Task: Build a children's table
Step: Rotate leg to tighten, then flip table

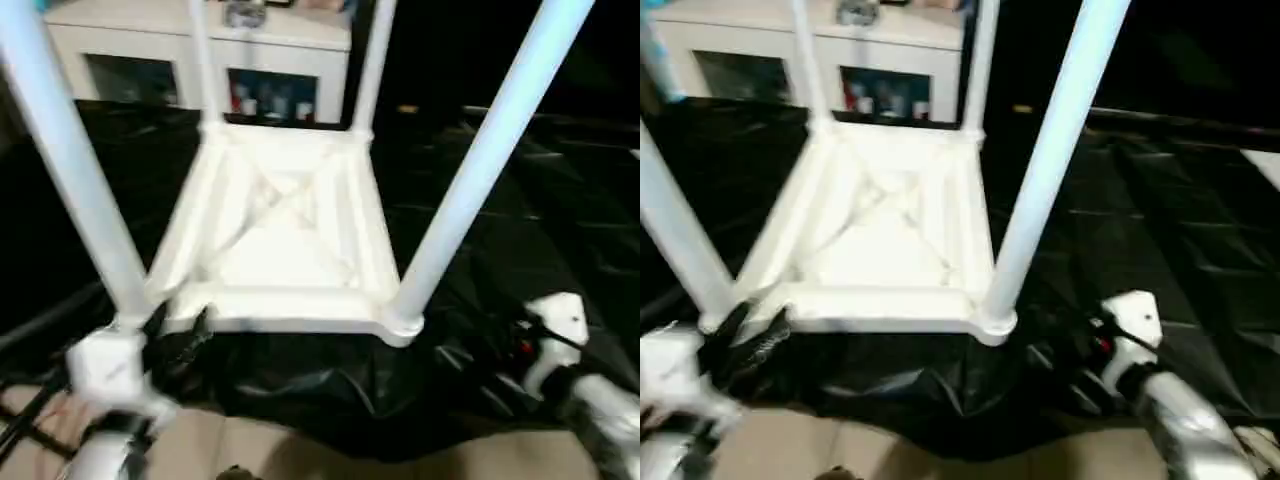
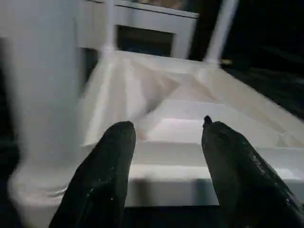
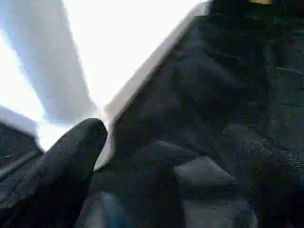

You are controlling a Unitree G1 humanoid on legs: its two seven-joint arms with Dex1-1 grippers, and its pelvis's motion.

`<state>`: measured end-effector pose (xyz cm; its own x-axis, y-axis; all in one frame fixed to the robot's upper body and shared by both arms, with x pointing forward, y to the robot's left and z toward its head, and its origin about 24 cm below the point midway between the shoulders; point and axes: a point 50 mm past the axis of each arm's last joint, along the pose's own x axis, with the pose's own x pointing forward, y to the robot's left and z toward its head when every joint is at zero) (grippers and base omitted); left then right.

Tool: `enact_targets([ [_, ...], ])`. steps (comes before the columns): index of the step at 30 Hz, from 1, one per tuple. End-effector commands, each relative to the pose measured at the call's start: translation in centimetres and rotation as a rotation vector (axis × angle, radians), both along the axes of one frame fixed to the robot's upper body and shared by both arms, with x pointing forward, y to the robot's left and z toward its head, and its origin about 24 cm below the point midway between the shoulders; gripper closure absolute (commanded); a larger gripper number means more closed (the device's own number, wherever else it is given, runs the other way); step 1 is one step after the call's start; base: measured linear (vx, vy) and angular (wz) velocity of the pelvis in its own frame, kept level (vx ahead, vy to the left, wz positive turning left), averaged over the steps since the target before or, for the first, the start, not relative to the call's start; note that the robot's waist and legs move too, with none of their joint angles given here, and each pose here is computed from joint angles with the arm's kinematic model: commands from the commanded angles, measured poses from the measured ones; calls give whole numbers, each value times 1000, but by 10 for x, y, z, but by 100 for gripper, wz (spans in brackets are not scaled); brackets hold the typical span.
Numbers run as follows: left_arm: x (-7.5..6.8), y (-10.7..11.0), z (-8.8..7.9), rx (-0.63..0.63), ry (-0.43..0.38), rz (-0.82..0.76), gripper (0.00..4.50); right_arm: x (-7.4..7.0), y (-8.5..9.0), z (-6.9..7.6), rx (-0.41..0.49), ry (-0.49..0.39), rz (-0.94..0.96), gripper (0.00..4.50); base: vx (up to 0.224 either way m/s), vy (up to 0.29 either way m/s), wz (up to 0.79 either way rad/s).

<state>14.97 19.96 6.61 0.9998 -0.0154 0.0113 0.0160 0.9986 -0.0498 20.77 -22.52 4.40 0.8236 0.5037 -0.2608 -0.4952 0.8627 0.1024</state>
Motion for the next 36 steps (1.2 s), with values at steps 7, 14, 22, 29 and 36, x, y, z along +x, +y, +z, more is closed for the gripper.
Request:
enact_targets([
  [7,-28,5,4,29,-53,217,110,-19,29,9,104,127,430,0,47,16,-6],
  [14,-27,24,0,33,-32,246,57,-6,50,7,127,105,453,0,0,0,0],
  [22,13,52,-13,52,30,149,10,17,94,-10,203,73,422,0,0,0,0],
  [29,40,71,-12,36,45,192,10,24,114,-7,221,46,448,0,0,0,0],
  [36,50,74,-7,9,36,234,10,35,128,-10,200,42,430,0,0,0,0],
])
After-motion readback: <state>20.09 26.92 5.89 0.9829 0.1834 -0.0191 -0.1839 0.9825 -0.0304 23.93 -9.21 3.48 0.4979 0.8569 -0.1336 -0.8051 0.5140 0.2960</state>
